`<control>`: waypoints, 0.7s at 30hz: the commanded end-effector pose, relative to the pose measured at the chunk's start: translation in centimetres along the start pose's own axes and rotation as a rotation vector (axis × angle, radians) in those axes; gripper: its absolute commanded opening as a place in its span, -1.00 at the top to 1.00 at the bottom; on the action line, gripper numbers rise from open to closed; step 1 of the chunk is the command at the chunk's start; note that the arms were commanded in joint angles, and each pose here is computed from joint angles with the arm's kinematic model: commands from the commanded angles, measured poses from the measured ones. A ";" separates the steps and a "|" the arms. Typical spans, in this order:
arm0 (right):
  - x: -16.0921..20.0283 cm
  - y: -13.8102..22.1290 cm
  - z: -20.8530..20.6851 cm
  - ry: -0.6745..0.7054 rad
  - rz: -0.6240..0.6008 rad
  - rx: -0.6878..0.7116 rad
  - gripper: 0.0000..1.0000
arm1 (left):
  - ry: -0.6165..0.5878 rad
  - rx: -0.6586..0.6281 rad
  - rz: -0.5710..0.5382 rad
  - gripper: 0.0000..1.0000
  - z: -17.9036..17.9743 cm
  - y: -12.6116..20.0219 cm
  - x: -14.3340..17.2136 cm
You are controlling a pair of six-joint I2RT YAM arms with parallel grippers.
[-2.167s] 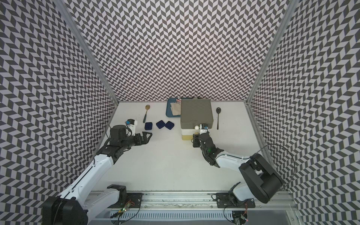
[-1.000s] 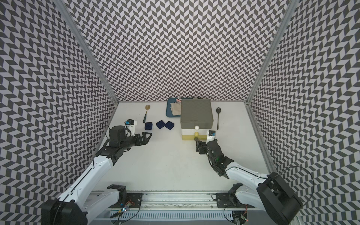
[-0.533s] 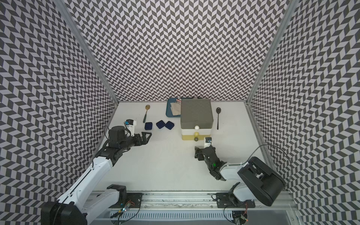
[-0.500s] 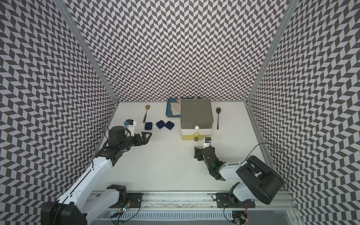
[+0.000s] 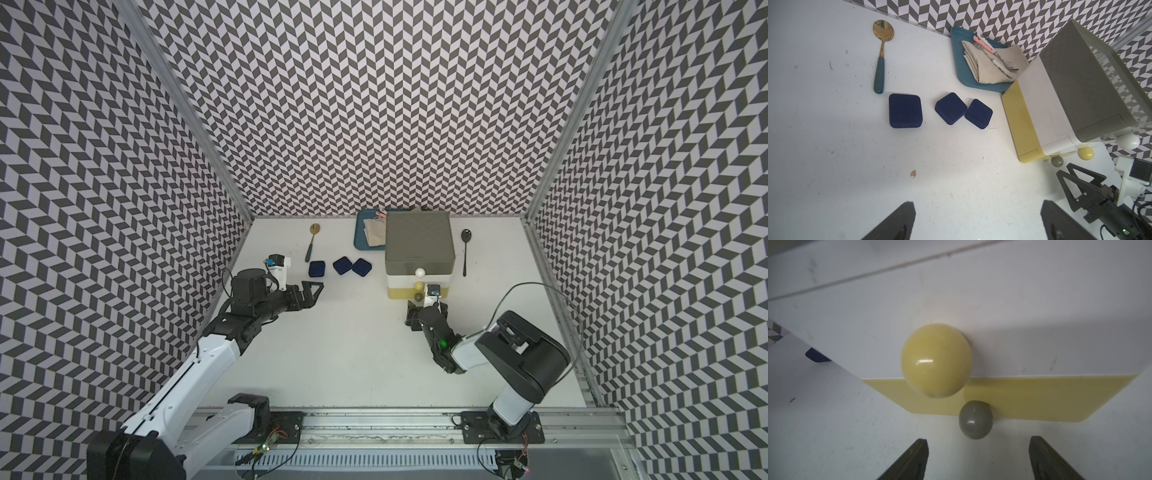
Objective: Place the brooch boxes into the drawer by color
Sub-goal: Open the drawer in the storage box.
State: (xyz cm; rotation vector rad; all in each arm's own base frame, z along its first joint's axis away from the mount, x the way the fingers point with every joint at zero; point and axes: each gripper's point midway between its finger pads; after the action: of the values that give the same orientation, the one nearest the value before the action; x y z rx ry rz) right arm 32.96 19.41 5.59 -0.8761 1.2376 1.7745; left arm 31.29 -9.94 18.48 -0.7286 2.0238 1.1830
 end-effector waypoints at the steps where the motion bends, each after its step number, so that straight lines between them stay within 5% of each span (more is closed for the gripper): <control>1: -1.0 -0.4 0.7 -0.010 -0.044 -0.009 -0.52 | -0.005 0.007 -0.021 -1.00 0.0 0.0 -0.5; 21: -1.3 -1.8 1.7 -0.002 -0.069 -0.029 -0.12 | -0.005 0.007 -0.012 -0.99 0.0 -0.1 -0.3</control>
State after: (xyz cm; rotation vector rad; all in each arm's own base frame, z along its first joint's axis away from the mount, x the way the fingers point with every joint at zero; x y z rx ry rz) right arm 34.28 20.46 5.17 -0.8971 1.2340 1.7611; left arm 31.37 -9.93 18.44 -0.7292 2.0239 1.1831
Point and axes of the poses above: each gripper's point midway between its finger pads, its own y axis back along the fingers, its own z axis along the line the jaws close on, x = y × z, and after that the axes turned 5 degrees about -y, right-handed
